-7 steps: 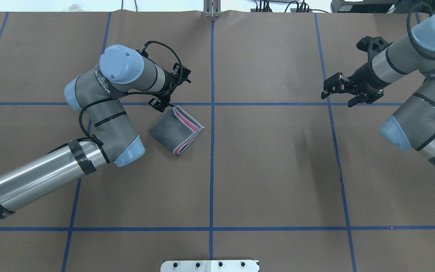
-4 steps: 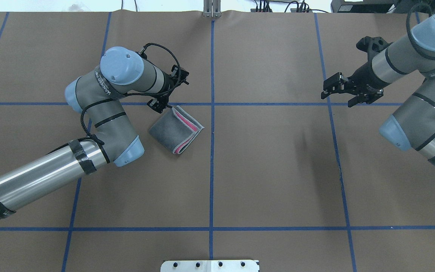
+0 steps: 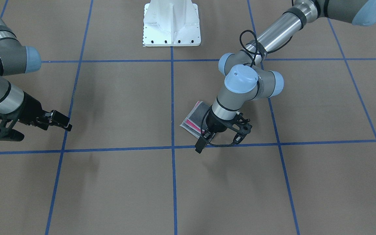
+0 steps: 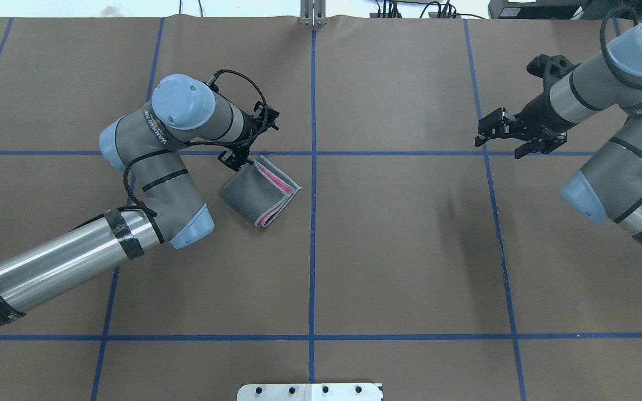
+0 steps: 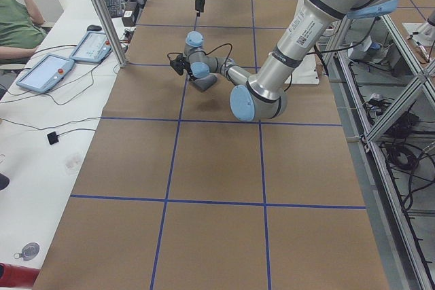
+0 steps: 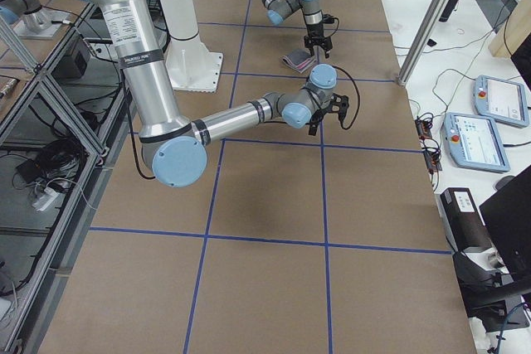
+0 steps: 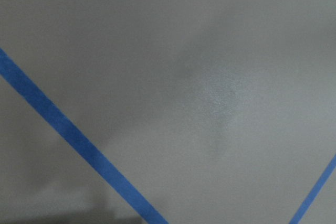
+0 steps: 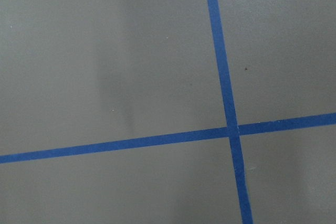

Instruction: Fold towel twice with both arms

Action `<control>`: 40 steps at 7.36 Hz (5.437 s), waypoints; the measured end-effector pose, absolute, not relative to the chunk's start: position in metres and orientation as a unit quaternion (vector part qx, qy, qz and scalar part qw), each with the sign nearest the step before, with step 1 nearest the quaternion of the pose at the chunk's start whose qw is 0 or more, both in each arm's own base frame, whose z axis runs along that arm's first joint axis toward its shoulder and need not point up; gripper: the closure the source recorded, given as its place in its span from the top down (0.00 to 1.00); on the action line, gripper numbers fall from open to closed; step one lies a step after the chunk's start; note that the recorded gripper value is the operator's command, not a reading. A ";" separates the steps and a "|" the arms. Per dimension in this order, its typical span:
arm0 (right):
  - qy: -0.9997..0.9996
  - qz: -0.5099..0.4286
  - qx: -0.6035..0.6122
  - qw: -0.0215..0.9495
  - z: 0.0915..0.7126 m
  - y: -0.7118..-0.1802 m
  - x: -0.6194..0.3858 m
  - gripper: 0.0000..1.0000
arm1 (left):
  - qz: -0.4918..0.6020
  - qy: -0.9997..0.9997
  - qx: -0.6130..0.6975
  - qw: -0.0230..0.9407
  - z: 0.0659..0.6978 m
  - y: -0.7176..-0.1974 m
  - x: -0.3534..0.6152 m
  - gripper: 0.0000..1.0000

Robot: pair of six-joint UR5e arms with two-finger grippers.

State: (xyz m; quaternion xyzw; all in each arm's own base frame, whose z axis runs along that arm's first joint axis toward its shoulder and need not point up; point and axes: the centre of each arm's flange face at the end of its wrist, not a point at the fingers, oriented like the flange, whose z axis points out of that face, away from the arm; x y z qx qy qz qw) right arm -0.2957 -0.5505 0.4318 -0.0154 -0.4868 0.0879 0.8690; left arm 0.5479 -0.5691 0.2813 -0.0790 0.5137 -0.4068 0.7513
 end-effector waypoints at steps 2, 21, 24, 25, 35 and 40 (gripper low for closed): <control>-0.487 0.088 -0.015 0.869 0.431 -0.551 -0.296 1.00 | -0.403 0.514 -0.081 0.753 0.280 -0.568 0.550 0.99; -0.394 0.109 0.028 0.912 0.608 -0.555 0.050 1.00 | 0.137 0.358 0.104 0.918 0.671 -0.570 -0.012 1.00; -0.430 0.127 0.013 0.894 0.615 -0.498 0.071 1.00 | 0.115 0.359 0.091 0.922 0.693 -0.539 -0.026 1.00; -0.430 0.114 0.015 0.895 0.622 -0.483 0.072 1.00 | 0.103 0.360 0.093 0.923 0.682 -0.536 -0.030 1.00; -0.364 -0.022 -0.017 0.931 0.666 -0.432 0.111 1.00 | 0.090 0.357 0.052 0.928 0.629 -0.451 -0.050 1.00; -0.370 -0.016 -0.010 0.929 0.615 -0.451 0.064 1.00 | 0.087 0.356 0.049 0.929 0.630 -0.456 -0.049 1.00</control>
